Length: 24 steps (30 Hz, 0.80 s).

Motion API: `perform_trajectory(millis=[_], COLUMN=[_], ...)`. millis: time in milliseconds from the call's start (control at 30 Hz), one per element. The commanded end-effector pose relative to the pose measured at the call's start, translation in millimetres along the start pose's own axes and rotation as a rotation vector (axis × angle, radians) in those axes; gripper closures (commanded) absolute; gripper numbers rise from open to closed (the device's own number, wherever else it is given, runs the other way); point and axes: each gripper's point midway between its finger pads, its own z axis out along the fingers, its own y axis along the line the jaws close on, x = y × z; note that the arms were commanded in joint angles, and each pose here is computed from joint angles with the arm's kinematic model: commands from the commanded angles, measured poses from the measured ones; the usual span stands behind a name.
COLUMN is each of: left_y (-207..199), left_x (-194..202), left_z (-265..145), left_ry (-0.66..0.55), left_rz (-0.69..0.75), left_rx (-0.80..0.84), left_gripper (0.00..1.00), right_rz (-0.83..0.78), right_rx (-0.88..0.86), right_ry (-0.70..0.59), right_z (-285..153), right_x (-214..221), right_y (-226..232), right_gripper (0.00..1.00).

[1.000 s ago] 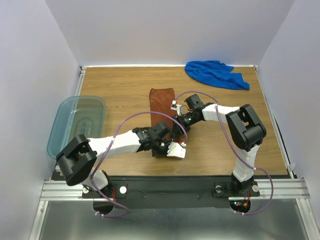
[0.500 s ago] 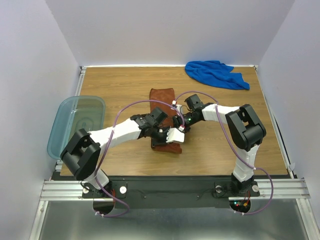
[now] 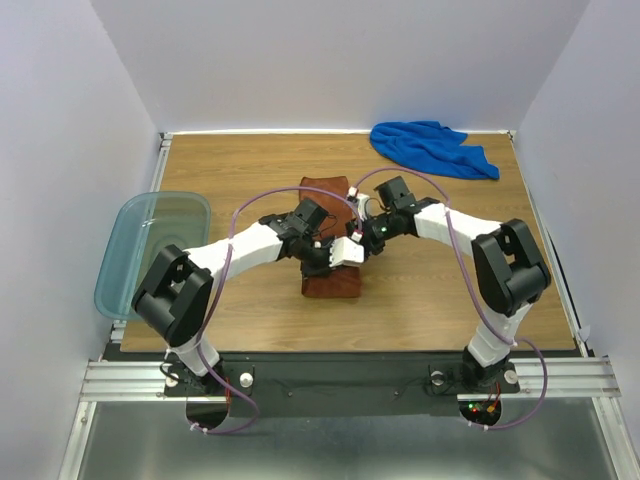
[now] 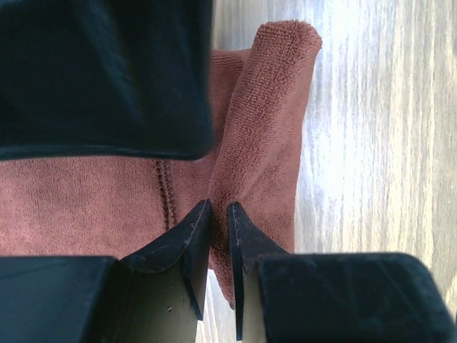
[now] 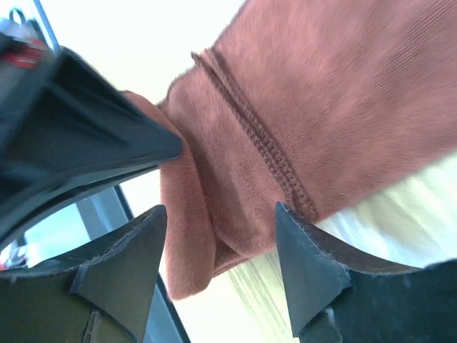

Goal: Roll the towels
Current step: Roll the towel

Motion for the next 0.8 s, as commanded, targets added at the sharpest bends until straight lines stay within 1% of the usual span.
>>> perform_trajectory(millis=[0, 167, 200, 267, 433, 533, 600, 633, 767], left_y=[13, 22, 26, 30, 37, 43, 47, 47, 51], left_x=[-14, -10, -8, -6, 3, 8, 10, 11, 12], left_z=[-5, 0, 0, 2, 9, 12, 14, 16, 18], left_ry=[-0.05, -0.057, -0.055, -0.055, -0.036, -0.029, -0.026, -0.024, -0.027], left_rz=[0.011, -0.03, -0.032, -0.04, -0.062, -0.07, -0.074, -0.078, -0.089], left_rx=[-0.009, -0.005, -0.016, -0.022, -0.027, -0.041, -0.044, -0.041, -0.038], left_gripper=[0.74, 0.73, 0.73, 0.73, 0.73, 0.73, 0.73, 0.73, 0.73], right_rz=[-0.085, -0.089, -0.093, -0.105, -0.193, -0.224, -0.243, -0.237, -0.186], right_rx=[0.078, 0.098, 0.11, 0.113, 0.148, 0.158, 0.148, 0.141, 0.053], right_ry=[-0.094, -0.118, -0.146, -0.148, -0.092, -0.086, -0.098, -0.106, -0.134], right_z=[-32, -56, -69, -81, -99, -105, -110, -111, -110], right_x=[-31, -26, -29, -23, -6, -3, -4, -6, -15], right_y=[0, -6, -7, -7, 2, 7, 15, 18, 37], right_gripper=[0.32, 0.34, 0.34, 0.34, 0.33, 0.34, 0.36, 0.39, 0.46])
